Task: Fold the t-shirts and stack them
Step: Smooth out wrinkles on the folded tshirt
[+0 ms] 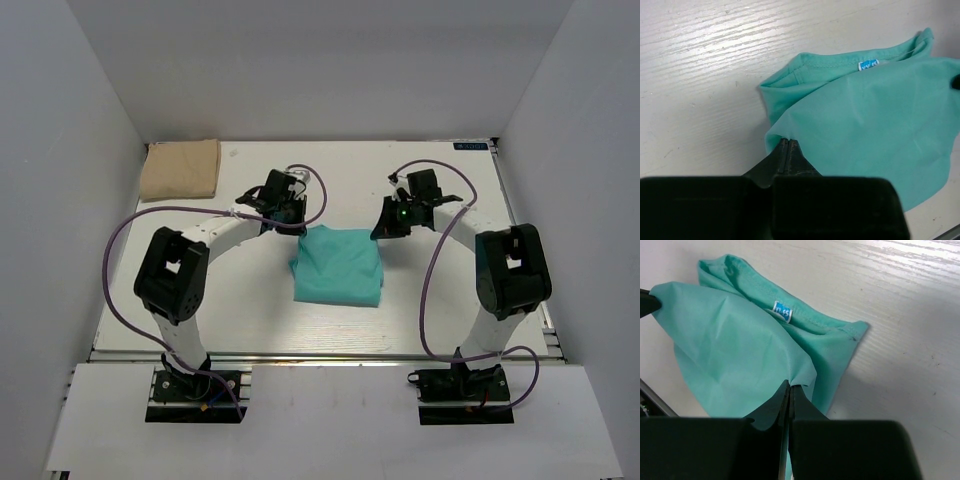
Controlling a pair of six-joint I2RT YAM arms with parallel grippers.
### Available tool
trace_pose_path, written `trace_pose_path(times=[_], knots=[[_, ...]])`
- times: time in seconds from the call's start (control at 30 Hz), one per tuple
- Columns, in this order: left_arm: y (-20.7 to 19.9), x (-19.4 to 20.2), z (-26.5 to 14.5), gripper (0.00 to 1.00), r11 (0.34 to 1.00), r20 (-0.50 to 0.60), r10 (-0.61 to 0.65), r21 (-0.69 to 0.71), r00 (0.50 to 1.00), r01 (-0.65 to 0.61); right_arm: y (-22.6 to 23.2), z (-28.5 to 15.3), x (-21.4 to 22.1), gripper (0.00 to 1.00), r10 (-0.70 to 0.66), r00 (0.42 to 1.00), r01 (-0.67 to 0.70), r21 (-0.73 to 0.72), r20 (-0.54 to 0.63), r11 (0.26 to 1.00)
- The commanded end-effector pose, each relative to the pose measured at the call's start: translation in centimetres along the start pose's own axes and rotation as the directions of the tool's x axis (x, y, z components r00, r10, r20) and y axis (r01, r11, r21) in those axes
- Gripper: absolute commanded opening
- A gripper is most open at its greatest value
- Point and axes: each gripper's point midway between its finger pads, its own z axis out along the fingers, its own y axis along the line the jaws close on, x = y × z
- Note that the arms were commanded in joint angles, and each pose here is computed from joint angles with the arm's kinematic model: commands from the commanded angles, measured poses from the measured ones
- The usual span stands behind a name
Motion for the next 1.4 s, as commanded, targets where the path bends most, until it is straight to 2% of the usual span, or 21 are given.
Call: trace_pose_path(times=[0.0,0.1,0.23,0.4,0.43,0.47,0.5,0.6,0.63,0.67,0.7,0.73,0.77,0.8,0.87,1.03,1.13,1.23,1.37], knots=[[-2.2,-4.2,-4.3,0.0,0.997,0.141,0.015,0.071,0.99,-0.025,3.0,-3.0,-3.0,0.0,-0.065,0.991,0.073,-0.062,0.117,0.995],[-2.2,-5.3,-6.9,0.0,0.997,0.229,0.02,0.063,0.973,-0.035,3.3,-4.7,-3.2,0.0,-0.076,0.982,0.081,-0.027,0.172,0.996],[-0.7,-6.4,-6.4,0.0,0.999,0.274,0.029,-0.025,0.961,-0.023,2.5,-4.6,-3.9,0.0,-0.062,0.98,0.062,0.01,0.19,0.998],[1.7,-6.3,-1.8,0.0,0.996,0.193,-0.005,-0.083,0.981,0.022,0.5,-2.6,-6.2,0.0,0.008,0.983,-0.015,0.034,0.185,0.999],[1.4,-7.0,-1.2,0.0,0.997,0.196,-0.005,-0.071,0.981,0.019,-1.0,-0.9,-5.5,0.0,0.037,0.988,-0.045,0.048,0.147,0.998],[2.5,-7.2,-0.4,0.0,0.995,0.19,-0.032,-0.085,0.981,0.049,-0.7,-0.8,-7.1,0.0,0.034,0.985,-0.042,0.041,0.171,0.998],[3.4,-6.0,1.7,0.0,0.991,0.145,-0.057,-0.114,0.988,0.074,-1.6,0.4,-6.7,0.0,0.059,0.988,-0.065,0.04,0.145,0.997],[5.8,-6.8,3.7,0.01,0.979,0.157,-0.12,-0.147,0.98,0.144,-3.0,2.8,-8.6,0.0,0.044,0.985,-0.048,0.02,0.169,0.999],[6.4,-7.3,4.9,0.09,0.976,0.162,-0.135,-0.15,0.978,0.16,-3.3,3.1,-9.1,0.0,0.048,0.983,-0.052,0.018,0.179,0.998],[6.1,-7.4,5.4,0.26,0.978,0.154,-0.137,-0.134,0.979,0.158,-4.0,4.2,-9.7,0.11,0.053,0.983,-0.056,0.015,0.177,0.998],[6.5,-8.0,5.6,0.6,0.977,0.166,-0.153,-0.123,0.974,0.175,-3.5,4.1,-10.8,0.3,0.04,0.981,-0.041,0.003,0.192,0.999],[6.6,-8.5,5.6,0.84,0.978,0.169,-0.16,-0.108,0.973,0.18,-3.2,3.9,-11.5,0.41,0.031,0.979,-0.029,-0.013,0.203,1.0],[6.3,-9.2,5.3,1.0,0.98,0.187,-0.157,-0.089,0.97,0.176,-2.7,3.3,-12.2,0.51,0.018,0.975,-0.015,-0.018,0.22,1.0],[5.8,-9.8,4.9,1.0,0.983,0.203,-0.154,-0.069,0.967,0.171,-2.6,3.1,-12.2,0.76,0.009,0.975,-0.007,-0.012,0.224,1.0],[5.3,-10.3,4.2,1.0,0.985,0.225,-0.149,-0.046,0.963,0.164,-2.2,2.0,-12.6,0.9,-0.024,0.968,0.023,0.009,0.25,1.0],[3.7,-10.3,1.3,1.0,0.995,0.236,-0.103,0.013,0.966,0.102,-1.6,-1.8,-12.0,0.9,-0.074,0.954,0.053,0.081,0.291,0.995],[2.5,-8.8,0.4,1.0,0.995,0.181,-0.097,0.018,0.979,0.095,-2.0,-3.5,-10.7,0.9,-0.072,0.953,0.033,0.135,0.293,0.99],[0.8,-4.9,0.2,1.0,0.989,0.056,-0.136,0.069,0.989,0.132,-1.9,-4.9,-8.8,0.9,-0.054,0.952,0.005,0.16,0.301,0.987],[0.5,-1.5,0.0,1.0,0.984,0.012,-0.165,0.063,0.986,0.164,-1.6,-6.0,-5.8,0.9,-0.022,0.957,-0.023,0.149,0.291,0.989]])
